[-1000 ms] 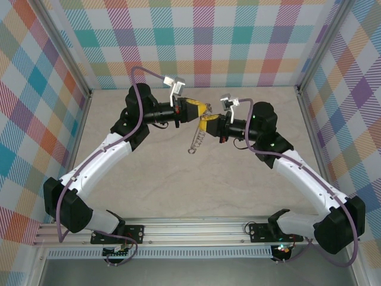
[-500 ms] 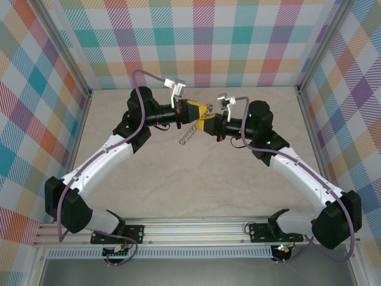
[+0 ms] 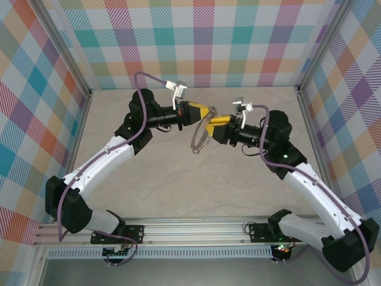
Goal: Put the keys on the keyring
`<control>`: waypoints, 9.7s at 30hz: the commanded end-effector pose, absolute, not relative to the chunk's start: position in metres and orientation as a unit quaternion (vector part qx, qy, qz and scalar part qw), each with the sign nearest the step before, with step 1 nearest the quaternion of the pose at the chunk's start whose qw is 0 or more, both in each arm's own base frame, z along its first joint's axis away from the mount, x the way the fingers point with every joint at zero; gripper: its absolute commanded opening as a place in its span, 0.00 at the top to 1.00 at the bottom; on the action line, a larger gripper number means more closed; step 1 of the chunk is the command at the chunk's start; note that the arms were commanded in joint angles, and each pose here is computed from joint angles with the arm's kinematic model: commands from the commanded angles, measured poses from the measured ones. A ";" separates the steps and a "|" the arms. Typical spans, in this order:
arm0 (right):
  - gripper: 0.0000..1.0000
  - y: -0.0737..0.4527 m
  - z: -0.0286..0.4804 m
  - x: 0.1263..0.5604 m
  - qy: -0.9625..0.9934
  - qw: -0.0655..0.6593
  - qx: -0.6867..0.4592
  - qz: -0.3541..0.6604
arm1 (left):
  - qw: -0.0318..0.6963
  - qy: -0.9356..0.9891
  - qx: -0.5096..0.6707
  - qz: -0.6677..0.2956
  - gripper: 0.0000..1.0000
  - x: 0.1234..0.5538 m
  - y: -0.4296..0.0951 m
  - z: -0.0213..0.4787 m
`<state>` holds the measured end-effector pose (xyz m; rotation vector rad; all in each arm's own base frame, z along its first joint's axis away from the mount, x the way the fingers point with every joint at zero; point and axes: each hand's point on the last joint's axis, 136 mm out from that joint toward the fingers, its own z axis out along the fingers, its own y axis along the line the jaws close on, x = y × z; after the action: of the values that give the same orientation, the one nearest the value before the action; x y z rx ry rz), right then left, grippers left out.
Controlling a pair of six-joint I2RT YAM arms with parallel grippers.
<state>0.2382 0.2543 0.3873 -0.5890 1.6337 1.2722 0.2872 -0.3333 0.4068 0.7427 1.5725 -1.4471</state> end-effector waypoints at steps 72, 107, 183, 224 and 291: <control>1.00 0.237 0.385 0.277 0.713 0.405 -0.275 0.501 | 0.426 0.655 0.366 -0.506 0.50 0.282 -0.310 0.413; 1.00 0.249 0.386 0.268 0.685 0.372 -0.323 0.536 | 0.339 0.648 0.421 -0.537 0.59 0.289 -0.317 0.399; 1.00 0.251 0.384 0.260 0.665 0.365 -0.325 0.564 | 0.404 0.622 0.370 -0.559 0.58 0.293 -0.308 0.446; 1.00 0.255 0.394 0.263 0.645 0.362 -0.328 0.587 | 0.318 0.631 0.410 -0.577 0.66 0.272 -0.337 0.397; 0.43 0.235 0.370 0.277 0.670 0.439 -0.235 0.551 | 0.383 0.596 0.374 -0.598 1.00 0.263 -0.344 0.432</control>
<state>0.2763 0.2274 0.3578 -0.5467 1.7174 1.3709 0.2815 -0.3484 0.4053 0.9067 1.6327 -1.5051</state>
